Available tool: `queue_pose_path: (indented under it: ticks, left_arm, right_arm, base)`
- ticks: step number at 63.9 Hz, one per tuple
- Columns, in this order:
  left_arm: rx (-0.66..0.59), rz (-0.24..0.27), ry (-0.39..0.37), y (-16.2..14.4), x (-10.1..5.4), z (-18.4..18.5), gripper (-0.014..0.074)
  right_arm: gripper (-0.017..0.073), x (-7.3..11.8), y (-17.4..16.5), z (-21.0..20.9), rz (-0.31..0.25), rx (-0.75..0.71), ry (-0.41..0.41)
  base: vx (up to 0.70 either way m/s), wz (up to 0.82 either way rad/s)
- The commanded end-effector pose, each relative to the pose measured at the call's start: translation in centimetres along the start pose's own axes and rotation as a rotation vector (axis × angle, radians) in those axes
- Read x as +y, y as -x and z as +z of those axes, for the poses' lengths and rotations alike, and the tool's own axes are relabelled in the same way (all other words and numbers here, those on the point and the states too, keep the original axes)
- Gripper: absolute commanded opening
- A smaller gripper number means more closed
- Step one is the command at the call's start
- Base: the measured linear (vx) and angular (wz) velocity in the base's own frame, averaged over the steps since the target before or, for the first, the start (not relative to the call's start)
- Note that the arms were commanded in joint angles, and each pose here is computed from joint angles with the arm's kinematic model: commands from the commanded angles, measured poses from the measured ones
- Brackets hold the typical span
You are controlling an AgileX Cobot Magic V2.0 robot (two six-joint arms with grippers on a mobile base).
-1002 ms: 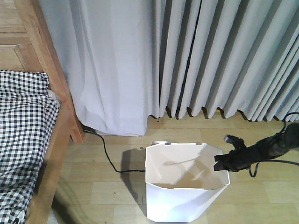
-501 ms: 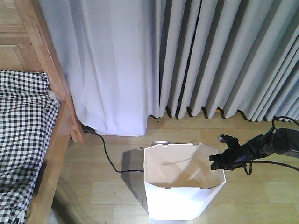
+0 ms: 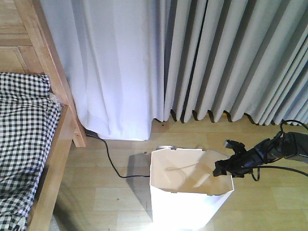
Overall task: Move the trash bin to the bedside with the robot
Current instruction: 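Lower the held bin onto the floor near the bed's foot, then open the right gripper and lift it away from the bin rim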
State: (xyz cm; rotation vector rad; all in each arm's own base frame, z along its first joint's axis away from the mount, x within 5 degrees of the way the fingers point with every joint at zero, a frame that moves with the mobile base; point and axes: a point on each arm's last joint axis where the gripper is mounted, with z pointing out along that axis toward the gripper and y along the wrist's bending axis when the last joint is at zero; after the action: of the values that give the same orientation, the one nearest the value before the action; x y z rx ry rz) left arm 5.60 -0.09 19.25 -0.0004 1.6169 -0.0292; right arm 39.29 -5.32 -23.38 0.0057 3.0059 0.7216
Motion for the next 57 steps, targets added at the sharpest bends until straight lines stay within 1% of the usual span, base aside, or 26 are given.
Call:
queue_pose_path:
  ticks: [1, 6, 11, 19, 23, 27, 31, 34, 38, 44, 51, 57]
  left_arm:
    - [-0.102, -0.006, -0.005, 1.5, -0.1, -0.2, -0.0006]
    - [-0.102, -0.006, -0.005, 1.5, -0.1, -0.2, -0.0006]
    - [-0.102, -0.006, -0.005, 1.5, -0.1, -0.2, -0.0006]
    - [-0.102, -0.006, -0.005, 1.5, -0.1, -0.2, -0.0006]
    - [-0.102, -0.006, -0.005, 1.5, -0.1, -0.2, -0.0006]
    - [-0.102, -0.006, -0.005, 1.5, -0.1, -0.2, -0.0006]
    - [-0.102, -0.006, -0.005, 1.5, -0.1, -0.2, -0.0006]
    - [-0.102, -0.006, -0.005, 1.5, -0.1, -0.2, -0.0006]
    - [-0.102, -0.006, -0.005, 1.5, -0.1, -0.2, -0.0006]
    - [-0.102, -0.006, -0.005, 1.5, -0.1, -0.2, -0.0006]
    - [-0.102, -0.006, -0.005, 1.5, -0.1, -0.2, -0.0006]
    - [-0.102, -0.006, -0.005, 1.5, -0.1, -0.2, -0.0006]
  right_arm:
    - [0.0603, 1.3, 3.0, -2.9, -0.035, -0.064, 0.017]
    - [0.0634, 1.3, 3.0, -2.9, -0.036, -0.066, 0.014]
    - [0.0631, 1.3, 3.0, -2.9, -0.036, -0.065, 0.015]
    - [0.0606, 1.3, 3.0, -2.9, -0.029, -0.070, 0.018]
    - [0.0587, 1.0, 3.4, -3.5, -0.025, -0.093, 0.000]
    - [0.0568, 0.8, 3.7, -4.0, -0.011, -0.111, -0.002]
    - [0.0554, 0.9, 3.8, -4.5, -0.012, -0.114, -0.003]
    - [0.0545, 1.1, 3.9, -5.2, -0.022, -0.120, -0.013]
    - [0.0531, 1.3, 4.0, -6.3, -0.026, -0.143, -0.059]
    - [0.0517, 1.9, 3.7, -8.4, -0.021, -0.175, -0.117]
    - [0.0505, 3.5, 3.0, -11.4, -0.068, -0.177, -0.145]
    - [0.0500, 5.0, 2.3, -14.3, -0.081, -0.191, -0.187]
  base:
    - [0.00, 0.00]
    - [0.00, 0.00]
    - [0.00, 0.00]
    - [0.00, 0.00]
    - [0.00, 0.00]
    - [0.00, 0.00]
    - [0.00, 0.00]
    - [0.00, -0.01]
    - [0.00, -0.01]
    - [0.00, 0.00]
    - [0.00, 0.00]
    - [0.00, 0.00]
